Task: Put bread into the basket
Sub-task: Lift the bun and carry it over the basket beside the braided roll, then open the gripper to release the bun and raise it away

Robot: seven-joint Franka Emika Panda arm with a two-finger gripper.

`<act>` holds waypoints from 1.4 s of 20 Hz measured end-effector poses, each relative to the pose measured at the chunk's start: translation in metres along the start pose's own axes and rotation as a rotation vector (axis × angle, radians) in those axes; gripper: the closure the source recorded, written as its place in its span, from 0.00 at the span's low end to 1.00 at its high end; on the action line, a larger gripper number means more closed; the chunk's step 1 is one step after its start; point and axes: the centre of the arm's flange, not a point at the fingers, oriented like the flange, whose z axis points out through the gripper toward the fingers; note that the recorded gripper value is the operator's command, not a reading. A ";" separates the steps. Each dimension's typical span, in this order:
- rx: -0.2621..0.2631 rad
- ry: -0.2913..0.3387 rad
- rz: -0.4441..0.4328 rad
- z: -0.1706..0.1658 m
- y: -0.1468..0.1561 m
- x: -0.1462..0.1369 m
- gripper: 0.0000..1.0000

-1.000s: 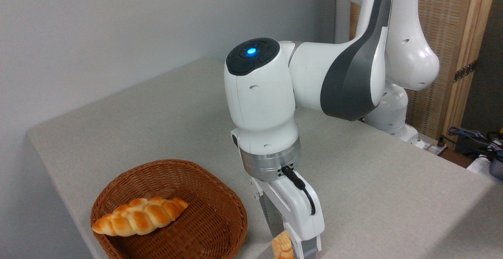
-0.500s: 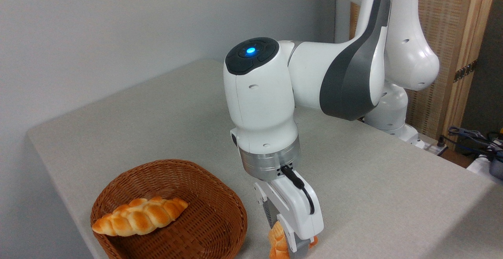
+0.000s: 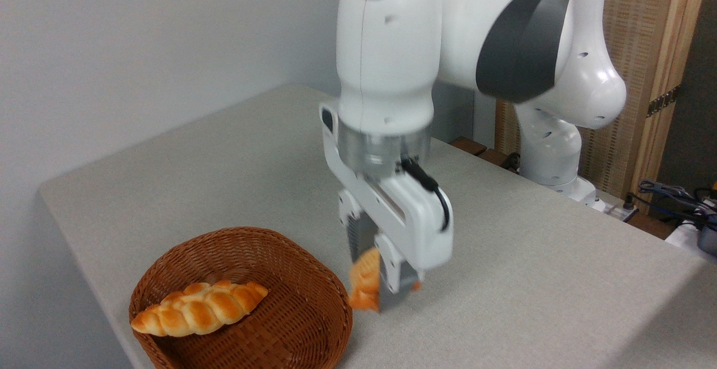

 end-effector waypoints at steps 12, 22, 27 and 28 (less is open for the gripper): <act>0.044 0.134 -0.109 0.034 0.054 0.167 0.00; 0.036 0.141 -0.164 0.037 0.065 0.188 0.00; -0.003 0.078 -0.164 -0.003 0.072 0.193 0.00; -0.011 0.063 -0.166 -0.013 0.073 0.194 0.00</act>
